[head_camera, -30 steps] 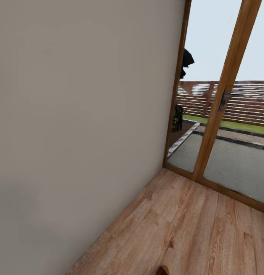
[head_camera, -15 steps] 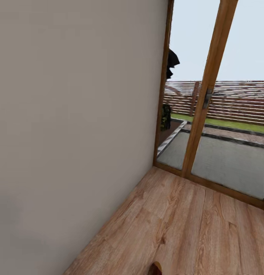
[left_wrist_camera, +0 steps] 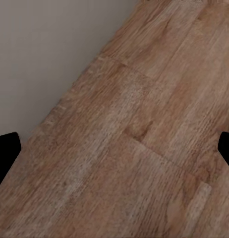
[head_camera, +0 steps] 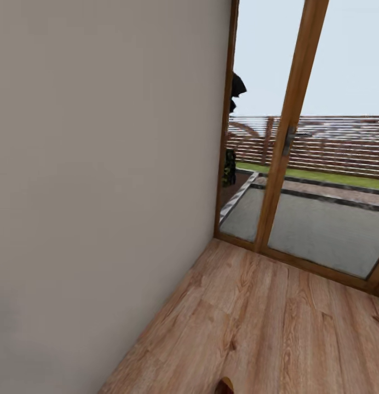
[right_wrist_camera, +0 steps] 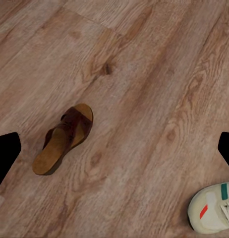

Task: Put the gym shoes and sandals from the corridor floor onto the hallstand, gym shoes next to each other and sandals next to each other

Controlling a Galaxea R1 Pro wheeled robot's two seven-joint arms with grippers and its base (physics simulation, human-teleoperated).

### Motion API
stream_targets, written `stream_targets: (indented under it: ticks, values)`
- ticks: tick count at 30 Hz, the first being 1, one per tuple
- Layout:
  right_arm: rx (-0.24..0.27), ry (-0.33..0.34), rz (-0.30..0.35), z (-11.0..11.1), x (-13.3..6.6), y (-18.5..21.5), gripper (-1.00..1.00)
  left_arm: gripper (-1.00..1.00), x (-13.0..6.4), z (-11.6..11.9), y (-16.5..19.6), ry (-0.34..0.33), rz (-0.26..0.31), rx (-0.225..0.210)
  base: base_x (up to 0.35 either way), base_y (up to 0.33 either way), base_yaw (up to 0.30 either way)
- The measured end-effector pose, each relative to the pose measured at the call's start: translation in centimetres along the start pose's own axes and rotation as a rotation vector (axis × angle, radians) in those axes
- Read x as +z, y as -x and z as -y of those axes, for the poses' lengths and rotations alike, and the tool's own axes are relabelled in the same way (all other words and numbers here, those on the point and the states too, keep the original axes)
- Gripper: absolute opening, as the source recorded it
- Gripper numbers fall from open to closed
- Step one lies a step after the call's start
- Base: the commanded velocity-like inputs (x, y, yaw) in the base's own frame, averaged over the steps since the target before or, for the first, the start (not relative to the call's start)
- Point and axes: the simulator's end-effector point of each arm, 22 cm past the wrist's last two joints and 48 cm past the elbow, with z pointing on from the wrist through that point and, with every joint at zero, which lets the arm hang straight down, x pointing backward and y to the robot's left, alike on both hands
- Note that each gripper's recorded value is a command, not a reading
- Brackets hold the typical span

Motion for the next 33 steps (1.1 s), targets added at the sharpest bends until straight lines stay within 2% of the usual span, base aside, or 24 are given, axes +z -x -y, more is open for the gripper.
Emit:
stream_targets:
  ticks: [9, 15, 33]
  values:
    - [0.000, 0.000, -0.001, 0.00, -0.01, -0.04, 1.00, 1.00, 0.00, 0.01, 0.00, 0.000, 0.000, 0.000, 0.124, 0.259, -0.002]
    - [0.000, 0.000, -0.001, 0.01, 0.01, -0.02, 1.00, 1.00, 0.01, 0.01, 0.00, 0.000, 0.000, 0.000, 0.041, 0.073, -0.030]
    - [0.001, -0.001, 0.001, 0.02, 0.02, 0.04, 1.00, 1.00, 0.02, 0.05, -0.01, -0.001, 0.000, 0.000, 0.002, 0.003, -0.252]
